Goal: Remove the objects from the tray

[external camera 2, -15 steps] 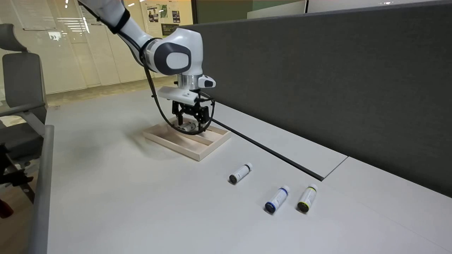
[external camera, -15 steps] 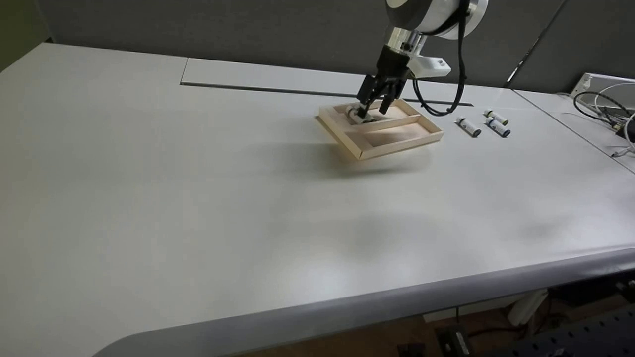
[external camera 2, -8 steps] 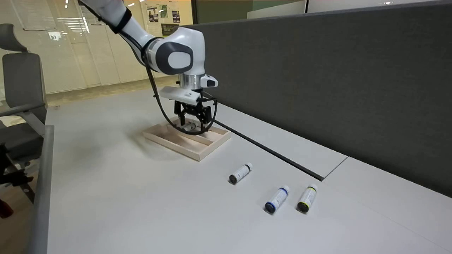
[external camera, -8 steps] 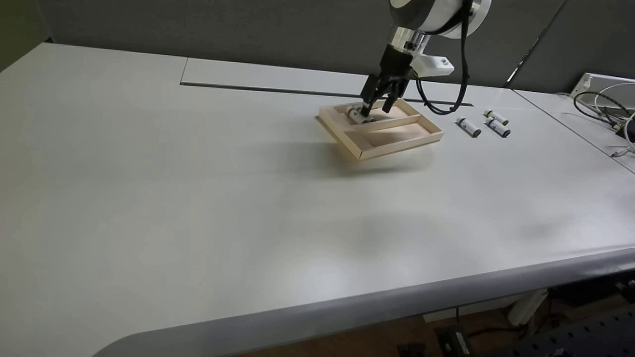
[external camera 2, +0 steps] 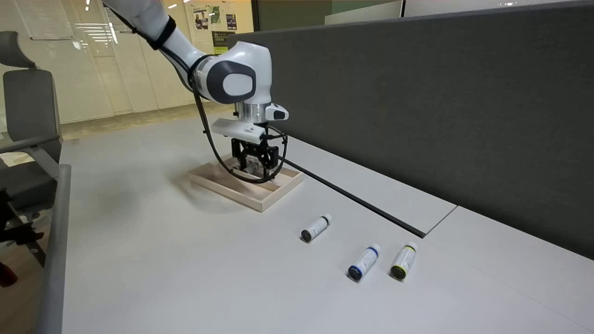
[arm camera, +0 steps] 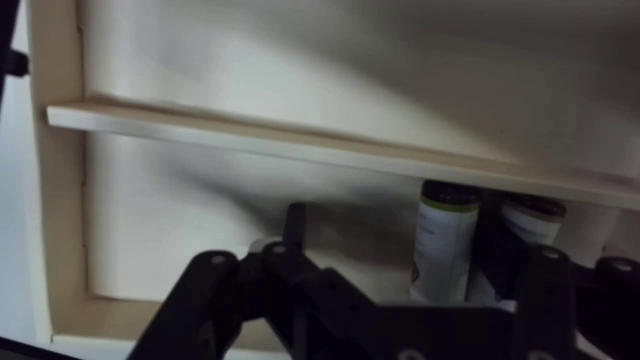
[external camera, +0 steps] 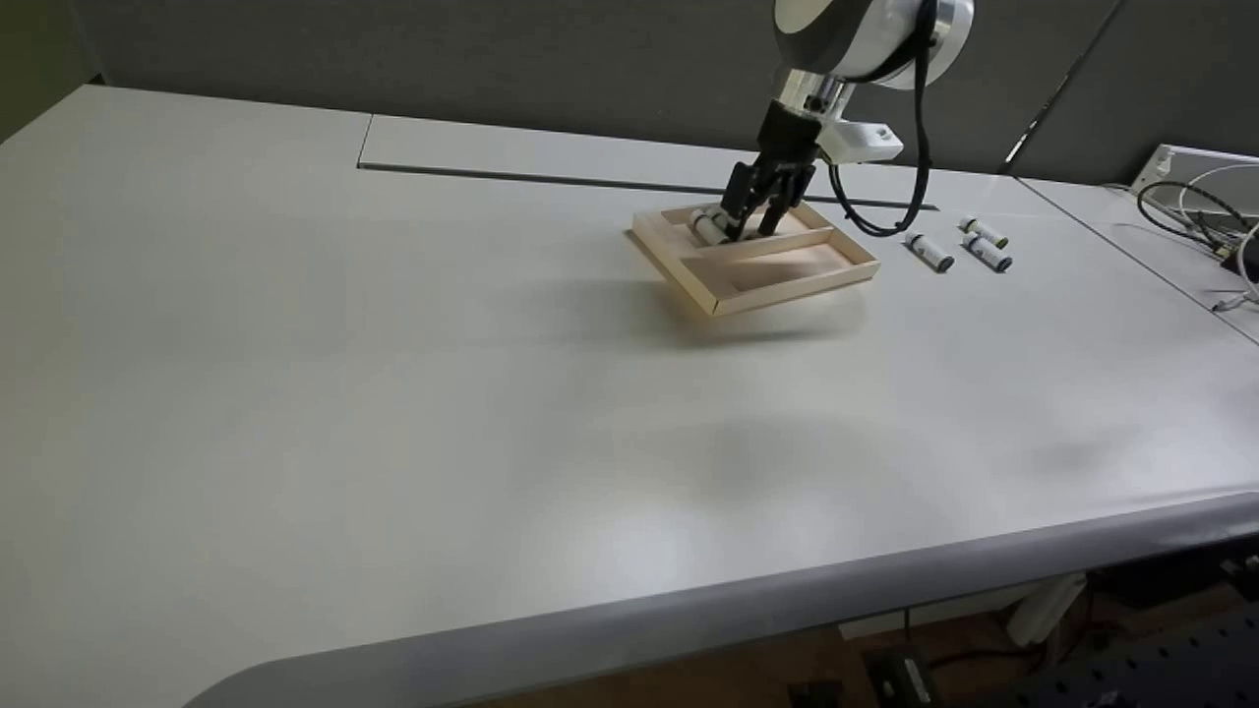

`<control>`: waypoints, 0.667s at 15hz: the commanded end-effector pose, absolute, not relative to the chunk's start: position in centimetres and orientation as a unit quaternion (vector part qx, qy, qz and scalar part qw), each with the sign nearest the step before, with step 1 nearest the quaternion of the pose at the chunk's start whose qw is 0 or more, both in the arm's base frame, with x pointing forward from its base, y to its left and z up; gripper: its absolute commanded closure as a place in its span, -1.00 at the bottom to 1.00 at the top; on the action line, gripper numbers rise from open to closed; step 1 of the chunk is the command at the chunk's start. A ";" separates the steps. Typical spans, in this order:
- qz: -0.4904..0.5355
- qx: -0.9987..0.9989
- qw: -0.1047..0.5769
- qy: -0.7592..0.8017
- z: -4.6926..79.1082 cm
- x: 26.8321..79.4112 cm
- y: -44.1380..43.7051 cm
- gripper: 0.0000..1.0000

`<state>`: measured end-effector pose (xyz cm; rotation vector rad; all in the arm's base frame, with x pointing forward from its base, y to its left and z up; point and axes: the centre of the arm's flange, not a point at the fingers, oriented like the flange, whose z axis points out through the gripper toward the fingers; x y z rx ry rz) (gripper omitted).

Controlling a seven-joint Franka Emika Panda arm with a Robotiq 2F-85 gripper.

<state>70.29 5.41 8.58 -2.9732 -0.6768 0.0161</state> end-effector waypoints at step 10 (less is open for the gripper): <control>0.014 -0.979 0.039 -0.198 10.3 71.0 2.8 0.87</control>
